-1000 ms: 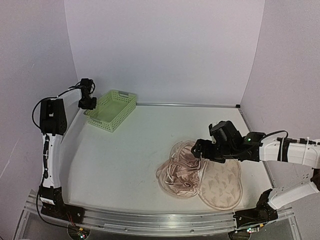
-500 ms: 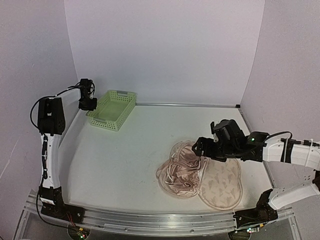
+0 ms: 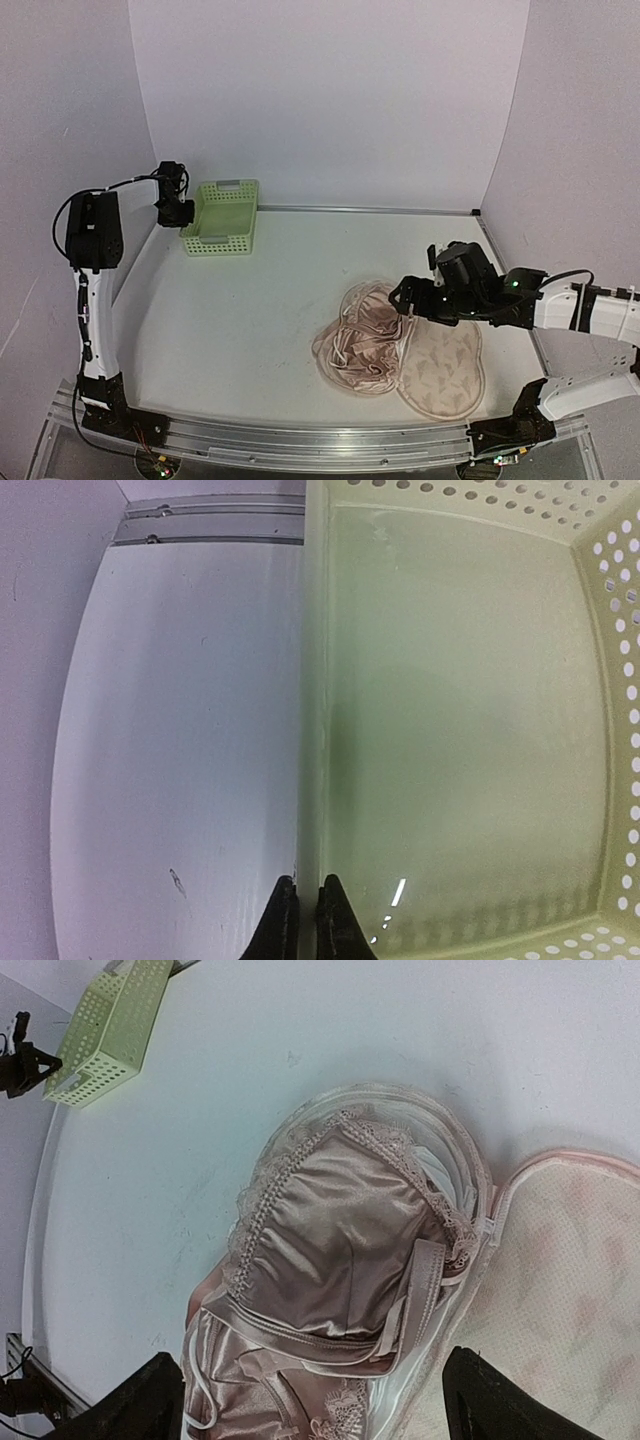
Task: Unzip the laundry bag and remove the bra
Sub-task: Move the bin to the center of the board.
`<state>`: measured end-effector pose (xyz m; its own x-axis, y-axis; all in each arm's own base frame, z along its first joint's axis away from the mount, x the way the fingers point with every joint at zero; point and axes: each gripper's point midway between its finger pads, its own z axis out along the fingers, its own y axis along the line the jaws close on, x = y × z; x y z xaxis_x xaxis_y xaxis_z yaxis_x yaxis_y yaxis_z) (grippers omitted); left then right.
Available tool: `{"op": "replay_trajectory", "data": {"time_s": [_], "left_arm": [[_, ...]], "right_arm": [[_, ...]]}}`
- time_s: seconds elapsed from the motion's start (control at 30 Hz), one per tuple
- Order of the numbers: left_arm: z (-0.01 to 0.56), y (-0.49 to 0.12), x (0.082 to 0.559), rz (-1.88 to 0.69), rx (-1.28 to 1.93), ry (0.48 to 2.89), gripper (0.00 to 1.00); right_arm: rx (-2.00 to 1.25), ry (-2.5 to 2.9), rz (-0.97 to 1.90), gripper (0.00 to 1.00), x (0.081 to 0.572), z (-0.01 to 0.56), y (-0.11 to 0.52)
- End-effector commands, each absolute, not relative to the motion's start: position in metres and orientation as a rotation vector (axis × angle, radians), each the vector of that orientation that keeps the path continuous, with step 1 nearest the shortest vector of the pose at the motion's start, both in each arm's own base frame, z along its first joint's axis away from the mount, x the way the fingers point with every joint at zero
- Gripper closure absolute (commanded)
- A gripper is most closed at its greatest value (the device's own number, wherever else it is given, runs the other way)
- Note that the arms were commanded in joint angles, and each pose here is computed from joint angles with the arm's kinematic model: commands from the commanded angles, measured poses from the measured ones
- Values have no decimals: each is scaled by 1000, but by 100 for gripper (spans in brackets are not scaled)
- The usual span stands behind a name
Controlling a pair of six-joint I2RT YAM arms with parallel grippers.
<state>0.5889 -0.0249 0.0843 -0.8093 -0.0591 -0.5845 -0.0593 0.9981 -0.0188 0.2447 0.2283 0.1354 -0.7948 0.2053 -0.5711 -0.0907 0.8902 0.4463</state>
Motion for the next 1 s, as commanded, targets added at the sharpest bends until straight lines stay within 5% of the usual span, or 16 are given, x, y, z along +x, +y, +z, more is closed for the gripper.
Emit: {"op": "replay_trajectory", "data": {"time_s": [0.0,0.97], "left_arm": [[103,-36,565,-15,-119,2518,100],[92,-158,375,-132,106,2578,100]], "right_arm": [[104,2369,624,9,247,145,224],[106,2488,566,9,239,101,223]]}}
